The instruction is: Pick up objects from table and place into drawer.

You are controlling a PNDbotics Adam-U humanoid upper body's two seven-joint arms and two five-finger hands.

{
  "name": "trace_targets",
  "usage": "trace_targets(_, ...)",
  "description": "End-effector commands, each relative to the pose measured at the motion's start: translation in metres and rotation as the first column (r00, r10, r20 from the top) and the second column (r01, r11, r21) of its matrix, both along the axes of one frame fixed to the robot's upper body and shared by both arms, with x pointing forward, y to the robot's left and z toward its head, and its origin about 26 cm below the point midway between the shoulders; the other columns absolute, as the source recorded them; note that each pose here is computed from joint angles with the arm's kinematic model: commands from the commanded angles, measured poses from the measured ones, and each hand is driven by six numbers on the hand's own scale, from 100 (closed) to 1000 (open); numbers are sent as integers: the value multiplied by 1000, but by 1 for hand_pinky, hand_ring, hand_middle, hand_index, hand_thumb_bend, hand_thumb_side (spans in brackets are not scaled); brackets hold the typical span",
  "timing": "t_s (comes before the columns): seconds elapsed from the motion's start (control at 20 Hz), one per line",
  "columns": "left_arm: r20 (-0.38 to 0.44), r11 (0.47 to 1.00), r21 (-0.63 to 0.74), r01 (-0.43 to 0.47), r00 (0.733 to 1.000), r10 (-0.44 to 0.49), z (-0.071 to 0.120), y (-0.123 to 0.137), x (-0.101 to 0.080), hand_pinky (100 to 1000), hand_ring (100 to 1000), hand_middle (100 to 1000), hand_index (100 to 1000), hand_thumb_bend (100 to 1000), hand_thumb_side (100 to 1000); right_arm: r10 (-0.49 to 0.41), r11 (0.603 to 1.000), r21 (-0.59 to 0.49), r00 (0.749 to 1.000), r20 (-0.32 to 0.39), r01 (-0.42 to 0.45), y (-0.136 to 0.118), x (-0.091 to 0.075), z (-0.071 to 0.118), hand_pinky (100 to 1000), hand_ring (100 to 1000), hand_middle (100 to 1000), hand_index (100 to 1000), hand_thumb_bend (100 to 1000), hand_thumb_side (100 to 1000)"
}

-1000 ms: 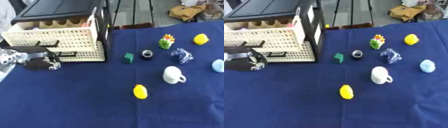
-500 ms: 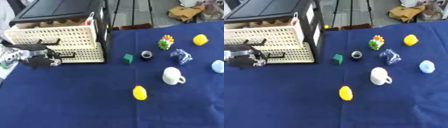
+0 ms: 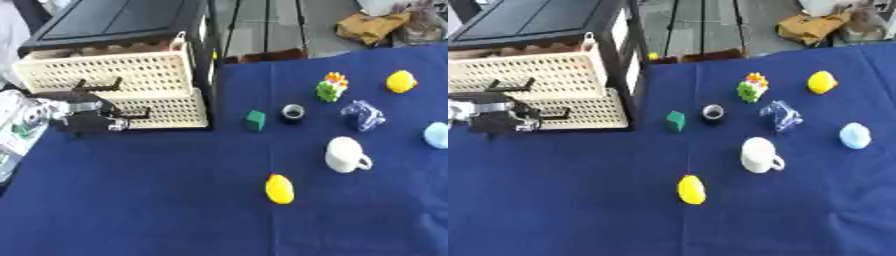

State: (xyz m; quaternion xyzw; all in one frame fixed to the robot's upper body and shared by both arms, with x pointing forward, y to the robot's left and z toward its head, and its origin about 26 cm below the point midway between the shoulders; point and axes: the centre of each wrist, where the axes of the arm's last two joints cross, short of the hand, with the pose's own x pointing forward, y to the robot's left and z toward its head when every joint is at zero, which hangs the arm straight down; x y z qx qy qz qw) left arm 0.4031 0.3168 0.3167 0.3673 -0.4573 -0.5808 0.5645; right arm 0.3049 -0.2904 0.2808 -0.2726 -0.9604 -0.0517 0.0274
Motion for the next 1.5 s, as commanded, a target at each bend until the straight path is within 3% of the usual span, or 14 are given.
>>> trace_targets(0.05, 43, 999, -42, -32, 998, 34, 16, 7, -2, 100, 305, 621, 860, 100, 1000, 2, 1000, -6, 1000, 17, -2, 0, -3, 6, 541, 641, 543, 678, 100, 885)
trace_targets(0.5, 96, 994, -99, -33, 994, 42, 19, 6, 0, 100, 292, 599, 854, 100, 1000, 6, 1000, -2, 1000, 9, -6, 0, -3, 5, 541, 639, 541, 675, 100, 887)
trace_targets(0.75, 97, 989, -135, -63, 992, 77, 16, 12, 5, 100, 289, 593, 849, 100, 1000, 6, 1000, 0, 1000, 7, -6, 0, -3, 4, 541, 639, 540, 672, 100, 887)
trace_targets(1.0, 78, 993, -114, -37, 996, 46, 14, 9, 4, 100, 292, 595, 871, 100, 1000, 3, 1000, 1, 1000, 2, -3, -1, -3, 4, 541, 640, 541, 671, 100, 888)
trace_targets(1.5, 19, 981, 149, 125, 991, -129, 13, -4, -21, 122, 312, 599, 859, 100, 1000, 11, 1000, 12, 1000, -14, -10, -3, -4, 2, 542, 644, 546, 669, 100, 886)
